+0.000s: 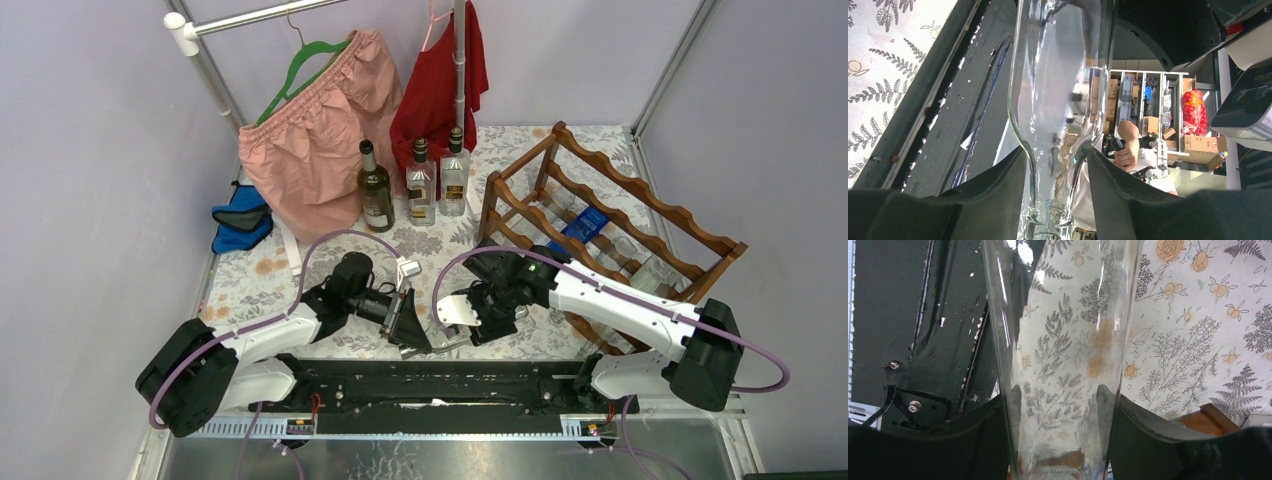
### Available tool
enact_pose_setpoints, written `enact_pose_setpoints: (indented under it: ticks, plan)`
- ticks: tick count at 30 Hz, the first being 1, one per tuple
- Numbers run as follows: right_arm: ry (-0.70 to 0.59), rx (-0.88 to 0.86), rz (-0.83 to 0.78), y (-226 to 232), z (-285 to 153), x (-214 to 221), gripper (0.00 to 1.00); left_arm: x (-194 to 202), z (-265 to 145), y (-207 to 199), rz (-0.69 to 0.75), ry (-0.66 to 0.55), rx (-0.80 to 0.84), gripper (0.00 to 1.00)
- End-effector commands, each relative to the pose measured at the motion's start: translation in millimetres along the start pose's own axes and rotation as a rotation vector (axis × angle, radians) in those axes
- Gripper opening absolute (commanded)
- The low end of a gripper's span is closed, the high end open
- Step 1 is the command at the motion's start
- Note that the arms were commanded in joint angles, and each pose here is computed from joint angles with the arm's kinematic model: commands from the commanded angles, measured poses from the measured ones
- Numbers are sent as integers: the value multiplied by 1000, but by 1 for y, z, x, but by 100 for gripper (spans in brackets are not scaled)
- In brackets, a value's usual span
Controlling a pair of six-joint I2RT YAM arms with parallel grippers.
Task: Put the wine bottle on the wine rack
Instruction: Pick up the wine bottle from the center of the board.
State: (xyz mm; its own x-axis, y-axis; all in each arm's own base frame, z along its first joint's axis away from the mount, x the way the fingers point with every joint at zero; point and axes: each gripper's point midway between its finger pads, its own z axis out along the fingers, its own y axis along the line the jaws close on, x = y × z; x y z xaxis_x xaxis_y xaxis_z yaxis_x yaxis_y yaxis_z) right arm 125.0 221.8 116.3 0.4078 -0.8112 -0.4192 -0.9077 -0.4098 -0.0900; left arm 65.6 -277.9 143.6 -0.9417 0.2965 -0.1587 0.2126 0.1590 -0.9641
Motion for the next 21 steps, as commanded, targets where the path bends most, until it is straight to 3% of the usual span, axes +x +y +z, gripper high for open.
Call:
enact_pose_setpoints:
  ticks: [1,21]
  plan:
    - [-64,29,-32,-3,-8,-16,0,1,0,-3,44,4,16,53]
    - [-37,51,4,-8,-9,-12,0,-4,-2,-6,63,-37,-1,45]
